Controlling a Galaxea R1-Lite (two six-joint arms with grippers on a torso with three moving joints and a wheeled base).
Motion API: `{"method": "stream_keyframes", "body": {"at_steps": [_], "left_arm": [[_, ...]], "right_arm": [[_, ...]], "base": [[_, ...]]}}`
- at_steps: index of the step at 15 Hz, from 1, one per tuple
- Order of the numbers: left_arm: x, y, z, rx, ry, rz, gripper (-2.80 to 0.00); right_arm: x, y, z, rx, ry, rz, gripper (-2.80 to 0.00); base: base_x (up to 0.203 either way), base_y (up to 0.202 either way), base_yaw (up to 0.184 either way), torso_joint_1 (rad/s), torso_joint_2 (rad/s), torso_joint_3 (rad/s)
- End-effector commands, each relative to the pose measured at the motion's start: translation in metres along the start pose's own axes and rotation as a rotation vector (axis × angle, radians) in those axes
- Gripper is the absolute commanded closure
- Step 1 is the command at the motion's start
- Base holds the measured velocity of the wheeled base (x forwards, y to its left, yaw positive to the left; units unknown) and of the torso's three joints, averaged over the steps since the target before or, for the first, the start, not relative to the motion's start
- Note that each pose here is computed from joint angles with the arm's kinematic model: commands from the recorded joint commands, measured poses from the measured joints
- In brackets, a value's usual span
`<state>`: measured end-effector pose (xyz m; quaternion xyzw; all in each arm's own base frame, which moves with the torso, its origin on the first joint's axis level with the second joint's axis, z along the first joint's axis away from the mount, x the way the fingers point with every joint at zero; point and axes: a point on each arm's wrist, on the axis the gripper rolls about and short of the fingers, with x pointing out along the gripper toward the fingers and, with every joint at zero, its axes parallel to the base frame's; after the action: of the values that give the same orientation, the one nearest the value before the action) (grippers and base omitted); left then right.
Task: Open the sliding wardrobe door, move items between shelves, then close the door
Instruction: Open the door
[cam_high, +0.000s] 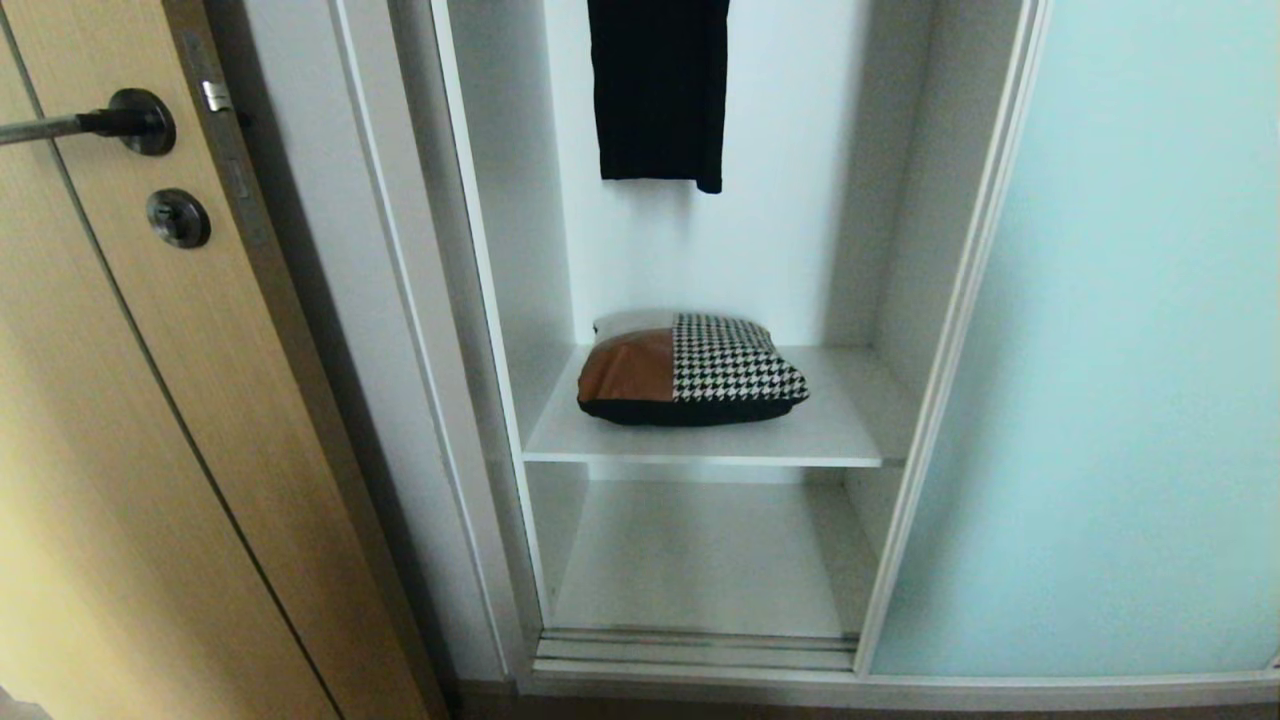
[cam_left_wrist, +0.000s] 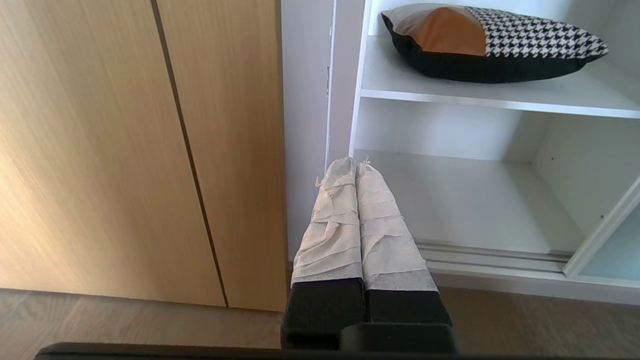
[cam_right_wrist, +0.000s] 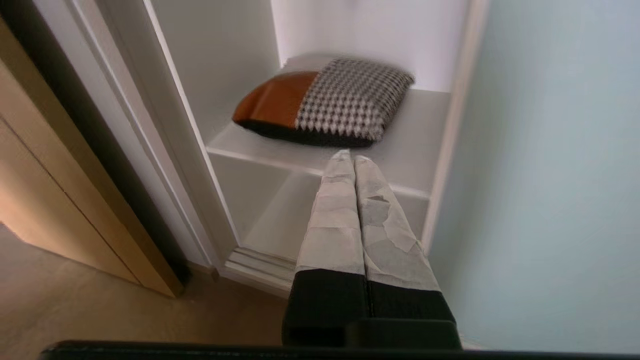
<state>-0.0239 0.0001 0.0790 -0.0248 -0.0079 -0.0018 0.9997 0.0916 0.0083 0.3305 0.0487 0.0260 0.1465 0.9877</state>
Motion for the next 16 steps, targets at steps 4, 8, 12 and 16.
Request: {"method": "stream_keyframes", "body": {"at_steps": [4, 8, 12, 16], "left_arm": [[0.000, 0.000, 0.000, 0.000, 0.002, 0.000, 0.00], [0.000, 0.000, 0.000, -0.001, 0.002, 0.000, 0.00], [0.000, 0.000, 0.000, -0.001, 0.002, 0.000, 0.00], [0.000, 0.000, 0.000, -0.001, 0.001, 0.000, 0.00]], "right_arm": [[0.114, -0.001, 0.013, 0.024, 0.099, 0.130, 0.00], [0.157, -0.003, 0.010, 0.071, 0.139, 0.111, 0.00], [0.194, -0.014, 0.011, 0.128, 0.142, 0.027, 0.00], [0.216, -0.021, 0.004, 0.171, 0.163, -0.024, 0.00]], "base": [[0.000, 0.000, 0.000, 0.000, 0.00, 0.000], [0.000, 0.000, 0.000, 0.000, 0.00, 0.000], [0.000, 0.000, 0.000, 0.000, 0.00, 0.000], [0.000, 0.000, 0.000, 0.000, 0.00, 0.000]]}}
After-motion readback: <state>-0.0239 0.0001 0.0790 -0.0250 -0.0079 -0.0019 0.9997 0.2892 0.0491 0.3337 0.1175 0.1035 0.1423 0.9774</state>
